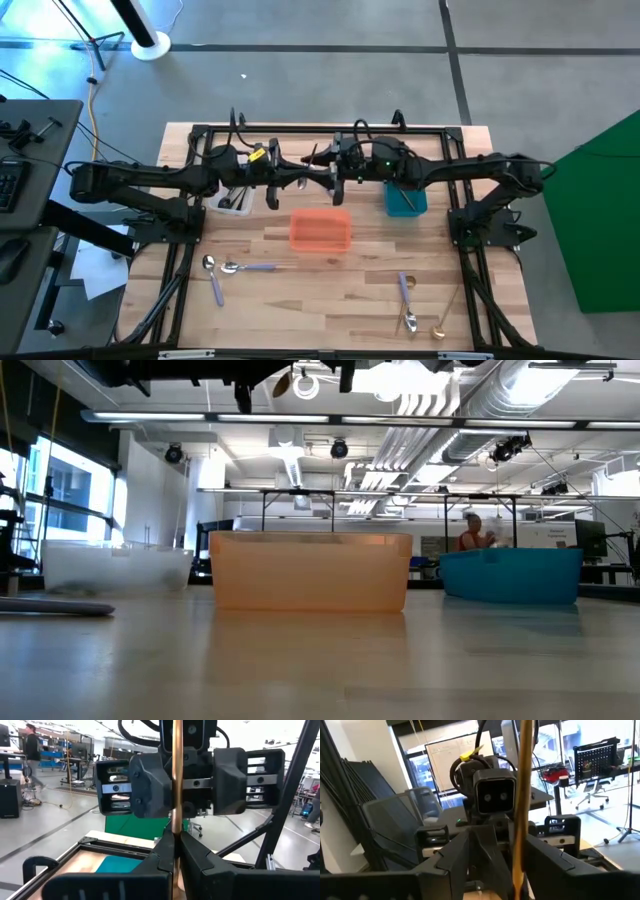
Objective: Sort silverware by color (type)
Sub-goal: Put the left gold spoon into the blue bin
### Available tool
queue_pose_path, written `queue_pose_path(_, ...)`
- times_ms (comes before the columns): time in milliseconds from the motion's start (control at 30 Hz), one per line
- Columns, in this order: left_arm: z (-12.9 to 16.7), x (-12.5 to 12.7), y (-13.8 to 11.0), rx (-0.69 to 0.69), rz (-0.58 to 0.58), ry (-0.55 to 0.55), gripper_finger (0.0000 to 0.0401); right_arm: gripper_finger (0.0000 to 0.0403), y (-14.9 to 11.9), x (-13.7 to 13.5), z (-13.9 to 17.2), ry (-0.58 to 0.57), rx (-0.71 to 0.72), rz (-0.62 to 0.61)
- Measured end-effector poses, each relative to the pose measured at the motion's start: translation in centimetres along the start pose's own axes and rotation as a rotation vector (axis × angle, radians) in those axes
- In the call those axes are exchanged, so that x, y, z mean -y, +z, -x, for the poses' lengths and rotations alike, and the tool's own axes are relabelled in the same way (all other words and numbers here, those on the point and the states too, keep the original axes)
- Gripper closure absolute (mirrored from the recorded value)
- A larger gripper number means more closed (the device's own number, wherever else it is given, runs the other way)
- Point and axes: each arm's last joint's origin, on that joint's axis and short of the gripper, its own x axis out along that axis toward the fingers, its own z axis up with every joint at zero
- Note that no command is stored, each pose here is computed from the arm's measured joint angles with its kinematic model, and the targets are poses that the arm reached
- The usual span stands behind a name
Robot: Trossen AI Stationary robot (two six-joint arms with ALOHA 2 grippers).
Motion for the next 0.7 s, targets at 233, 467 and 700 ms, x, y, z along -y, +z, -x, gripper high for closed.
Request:
queue_pose_path(233, 0.12, 0.03, 0.19, 0.008, -0.002, 0.003, 0.0401, 0.0254, 0.91, -0.01, 0.82, -0.011, -0.012, 0.015)
queue_pose_path(467, 0.11, 0.01, 0.15, 0.006, -0.002, 0.003, 0.0401, 0.0304, 0.82, 0.01, 0.82, -0.013, -0.019, 0.014)
queue_pose_path(700, 0.11, 0.03, 0.15, 0.005, -0.006, -0.001, 0.0401, 0.0380, 0.76, 0.05, 0.83, -0.016, -0.025, 0.014)
